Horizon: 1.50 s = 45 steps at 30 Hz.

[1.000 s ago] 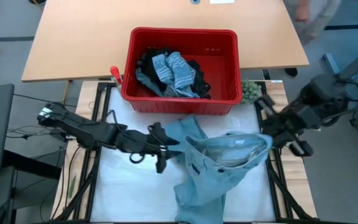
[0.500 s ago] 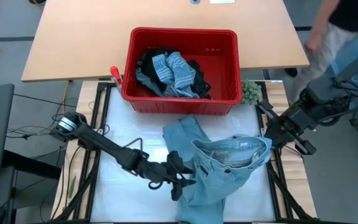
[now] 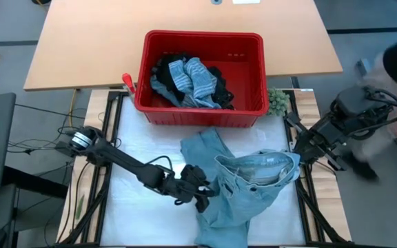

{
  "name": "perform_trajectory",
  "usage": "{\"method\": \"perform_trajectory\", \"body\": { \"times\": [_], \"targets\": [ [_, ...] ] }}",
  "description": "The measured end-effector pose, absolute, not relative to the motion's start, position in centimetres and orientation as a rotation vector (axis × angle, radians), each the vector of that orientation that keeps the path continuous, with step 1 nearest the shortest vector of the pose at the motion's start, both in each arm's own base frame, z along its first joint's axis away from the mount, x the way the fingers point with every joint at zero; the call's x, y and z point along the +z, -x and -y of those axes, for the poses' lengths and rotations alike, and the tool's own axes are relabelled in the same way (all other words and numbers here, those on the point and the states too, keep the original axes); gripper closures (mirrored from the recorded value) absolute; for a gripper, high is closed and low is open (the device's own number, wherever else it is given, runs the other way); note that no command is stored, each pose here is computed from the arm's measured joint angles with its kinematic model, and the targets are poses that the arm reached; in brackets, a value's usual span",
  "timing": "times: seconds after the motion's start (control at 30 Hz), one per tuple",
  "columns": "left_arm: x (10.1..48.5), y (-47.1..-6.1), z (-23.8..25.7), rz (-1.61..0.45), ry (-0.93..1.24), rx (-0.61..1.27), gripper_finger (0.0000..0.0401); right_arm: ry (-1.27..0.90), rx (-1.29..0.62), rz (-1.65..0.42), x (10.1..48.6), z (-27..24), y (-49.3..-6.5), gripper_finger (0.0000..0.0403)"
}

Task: Fold Laundry from Bin
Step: Fold the light blue pants

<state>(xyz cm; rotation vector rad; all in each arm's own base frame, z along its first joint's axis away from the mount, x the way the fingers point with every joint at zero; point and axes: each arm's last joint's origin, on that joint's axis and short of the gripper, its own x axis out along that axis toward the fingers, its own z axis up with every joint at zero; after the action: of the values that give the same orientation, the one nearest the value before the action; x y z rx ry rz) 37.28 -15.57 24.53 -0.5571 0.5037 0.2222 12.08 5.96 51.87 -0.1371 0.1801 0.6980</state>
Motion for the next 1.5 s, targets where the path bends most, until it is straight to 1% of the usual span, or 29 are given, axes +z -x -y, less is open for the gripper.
{"method": "perform_trajectory", "body": {
  "times": [0.1, 0.3, 0.47, 0.57, 0.67, 1.03, 1.1, 1.2, 1.27, 1.33, 1.47, 1.5],
  "targets": [
    [25.7, -36.8, 15.2, -0.487, 0.547, 0.219, 0.0214, 0.138, 0.698, -0.181, 51.9, -6.0, -12.1, 0.0363],
    [26.3, -37.5, 13.5, -0.425, 0.496, 0.262, 0.0214, 0.167, 0.701, -0.172, 51.8, -6.0, -12.1, 0.0363],
    [26.3, -38.4, 11.3, -0.445, 0.447, 0.232, 0.0215, 0.168, 0.701, -0.172, 51.8, -6.0, -12.1, 0.0363],
    [26.7, -38.6, 10.5, -0.446, 0.432, 0.175, 0.0217, 0.170, 0.702, -0.172, 51.8, -6.0, -12.1, 0.0363],
    [26.5, -38.8, 10.1, -0.475, 0.423, 0.132, 0.0218, 0.170, 0.701, -0.173, 51.8, -6.0, -12.1, 0.0363],
    [26.3, -39.5, 8.0, -0.482, 0.405, 0.126, 0.0218, 0.175, 0.698, -0.174, 51.8, -6.0, -12.2, 0.0362],
    [25.9, -39.5, 7.5, -0.471, 0.421, 0.130, 0.0218, 0.187, 0.700, -0.170, 51.8, -6.0, -12.2, 0.0362],
    [25.1, -39.6, 6.7, -0.413, 0.483, 0.077, 0.0221, 0.197, 0.699, -0.167, 51.8, -6.0, -12.2, 0.0362],
    [25.1, -39.7, 6.5, -0.334, 0.519, 0.031, 0.0234, 0.197, 0.699, -0.167, 51.8, -6.0, -12.2, 0.0362],
    [24.9, -39.7, 6.3, -0.266, 0.544, 0.006, 0.0265, 0.199, 0.698, -0.165, 51.8, -6.0, -12.2, 0.0362],
    [25.7, -39.8, 6.2, -0.165, 0.562, -0.066, 0.0370, 0.205, 0.661, -0.168, 51.8, -5.9, -12.2, 0.0362],
    [26.0, -39.8, 6.2, -0.140, 0.565, -0.097, 0.0383, 0.208, 0.642, -0.168, 51.8, -5.8, -12.3, 0.0362]
  ]
}}
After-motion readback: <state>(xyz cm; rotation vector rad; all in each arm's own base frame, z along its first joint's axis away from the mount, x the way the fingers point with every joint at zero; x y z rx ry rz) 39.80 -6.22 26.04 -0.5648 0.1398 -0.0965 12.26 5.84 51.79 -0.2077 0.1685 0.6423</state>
